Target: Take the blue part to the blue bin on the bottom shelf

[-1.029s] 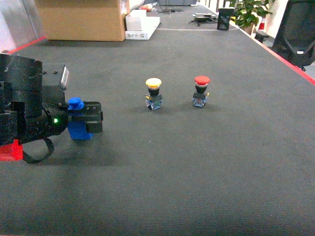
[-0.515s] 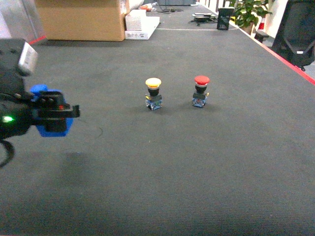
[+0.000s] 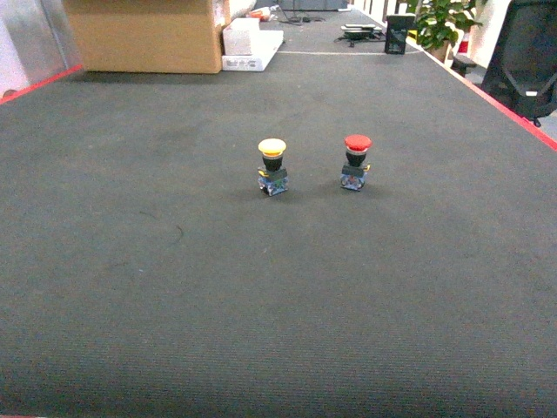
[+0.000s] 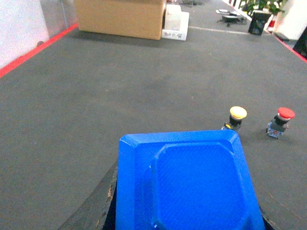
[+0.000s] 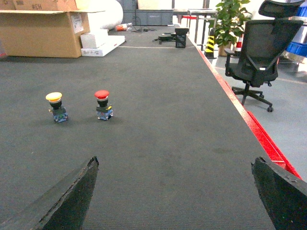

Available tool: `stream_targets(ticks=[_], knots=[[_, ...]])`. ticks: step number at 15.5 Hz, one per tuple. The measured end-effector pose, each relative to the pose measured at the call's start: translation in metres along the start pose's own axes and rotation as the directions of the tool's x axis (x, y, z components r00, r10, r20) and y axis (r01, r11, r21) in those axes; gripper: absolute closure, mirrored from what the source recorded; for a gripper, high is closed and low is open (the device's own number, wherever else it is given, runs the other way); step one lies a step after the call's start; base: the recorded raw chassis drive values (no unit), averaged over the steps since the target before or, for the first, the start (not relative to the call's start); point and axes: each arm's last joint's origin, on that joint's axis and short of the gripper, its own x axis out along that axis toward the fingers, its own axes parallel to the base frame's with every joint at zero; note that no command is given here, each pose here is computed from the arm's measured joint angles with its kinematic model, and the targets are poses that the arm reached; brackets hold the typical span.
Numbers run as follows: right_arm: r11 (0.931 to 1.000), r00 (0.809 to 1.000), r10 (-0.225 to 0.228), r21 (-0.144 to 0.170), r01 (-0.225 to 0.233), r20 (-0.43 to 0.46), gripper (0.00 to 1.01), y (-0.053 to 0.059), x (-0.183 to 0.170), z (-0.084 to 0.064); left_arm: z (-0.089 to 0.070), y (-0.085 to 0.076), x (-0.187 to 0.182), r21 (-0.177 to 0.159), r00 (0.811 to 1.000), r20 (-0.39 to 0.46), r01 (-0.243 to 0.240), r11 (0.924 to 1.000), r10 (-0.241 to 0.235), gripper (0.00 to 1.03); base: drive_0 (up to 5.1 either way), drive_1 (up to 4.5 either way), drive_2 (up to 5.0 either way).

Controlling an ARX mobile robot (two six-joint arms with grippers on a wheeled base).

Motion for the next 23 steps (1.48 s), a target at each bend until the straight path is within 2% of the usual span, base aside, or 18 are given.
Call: stream_targets(ticks=[3,5,11,17,23], knots=[[1.0,1.0,0.0,0.0,0.0,0.0,0.03,0.0,0.0,0.0,0.0,0.007,-0.051,-0.042,0.999,0.024,-0.021,0.9989,0.022,0.59,0.0,0.0,0.0],[1.0,1.0,0.0,0.0,0.0,0.0,0.03,0.0,0.0,0.0,-0.005,0.008,-0.064,-0.058,0.999,0.033,-0.002,0.9983,0.004,0.59,0.0,0.0,0.0],[1.0,1.0,0.0,0.0,0.0,0.0,0.03,0.0,0.0,0.0,-0.006,0.008,-0.062,-0.058,1.0,0.021,-0.009,0.9983,0.01,0.59,0.0,0.0,0.0],[1.0,1.0,0.0,0.0,0.0,0.001,0.03,0.0,0.0,0.0,-0.006,0.008,-0.062,-0.058,1.0,0.021,-0.009,0.9983,0.01,0.59,0.0,-3.62,3.7],[1.0,1.0,0.003,0.0,-0.003,0.001,0.03,0.0,0.0,0.0,-0.005,0.009,-0.063,-0.062,0.999,0.028,-0.015,0.998,0.017,0.59,-0.7,-0.73,-0.7]])
